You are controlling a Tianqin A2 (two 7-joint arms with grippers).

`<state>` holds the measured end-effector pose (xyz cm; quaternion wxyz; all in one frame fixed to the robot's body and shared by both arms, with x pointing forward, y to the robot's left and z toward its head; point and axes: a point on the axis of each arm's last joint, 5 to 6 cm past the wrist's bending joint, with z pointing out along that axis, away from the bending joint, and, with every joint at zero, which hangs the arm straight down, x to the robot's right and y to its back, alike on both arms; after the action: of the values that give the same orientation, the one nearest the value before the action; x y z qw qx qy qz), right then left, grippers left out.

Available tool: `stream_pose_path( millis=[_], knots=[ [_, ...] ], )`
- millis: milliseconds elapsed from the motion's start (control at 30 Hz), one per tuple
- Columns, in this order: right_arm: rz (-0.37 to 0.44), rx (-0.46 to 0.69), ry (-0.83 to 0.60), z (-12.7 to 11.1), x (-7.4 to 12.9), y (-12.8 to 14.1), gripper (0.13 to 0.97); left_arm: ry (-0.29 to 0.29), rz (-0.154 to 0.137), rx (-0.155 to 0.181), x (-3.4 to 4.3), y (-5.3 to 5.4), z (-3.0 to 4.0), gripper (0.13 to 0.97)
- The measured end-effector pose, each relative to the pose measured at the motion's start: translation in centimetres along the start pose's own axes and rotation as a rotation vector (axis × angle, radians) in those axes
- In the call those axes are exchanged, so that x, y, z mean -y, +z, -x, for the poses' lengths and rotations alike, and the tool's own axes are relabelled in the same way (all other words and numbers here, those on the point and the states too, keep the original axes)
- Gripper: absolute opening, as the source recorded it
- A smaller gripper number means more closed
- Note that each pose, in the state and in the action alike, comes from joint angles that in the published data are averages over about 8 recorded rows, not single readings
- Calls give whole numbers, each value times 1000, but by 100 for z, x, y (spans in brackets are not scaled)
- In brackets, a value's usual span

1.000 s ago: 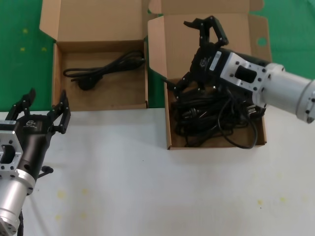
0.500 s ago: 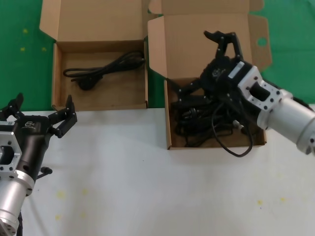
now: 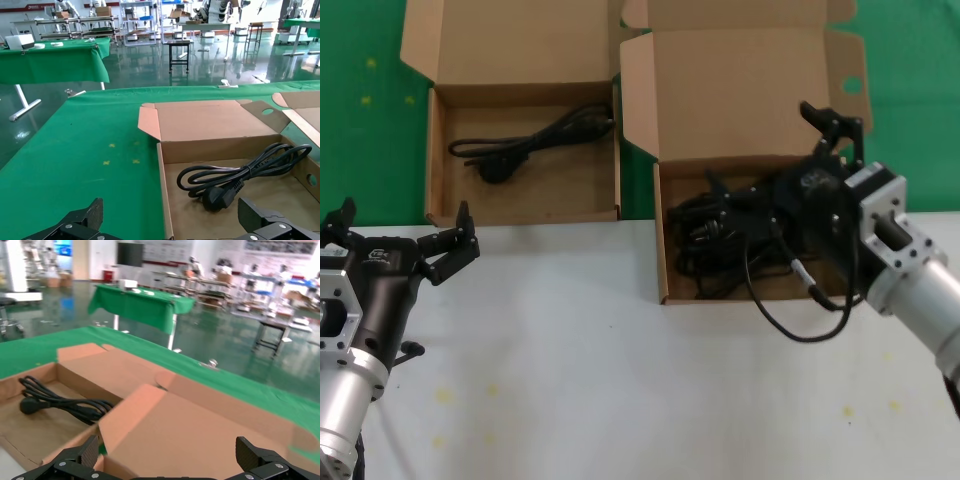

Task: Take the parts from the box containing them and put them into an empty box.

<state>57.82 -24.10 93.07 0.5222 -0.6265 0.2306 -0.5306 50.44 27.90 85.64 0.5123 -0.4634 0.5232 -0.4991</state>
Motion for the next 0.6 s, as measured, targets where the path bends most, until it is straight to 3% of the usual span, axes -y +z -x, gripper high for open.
stream_pose_path(
  millis=[267, 600],
  knots=[
    [47, -109, 122, 75, -217, -255, 966, -1, 1, 3, -4, -7, 4, 963],
    [124, -253, 259, 165, -473, -615, 966, -2, 3, 8, -10, -17, 9, 965]
  ],
)
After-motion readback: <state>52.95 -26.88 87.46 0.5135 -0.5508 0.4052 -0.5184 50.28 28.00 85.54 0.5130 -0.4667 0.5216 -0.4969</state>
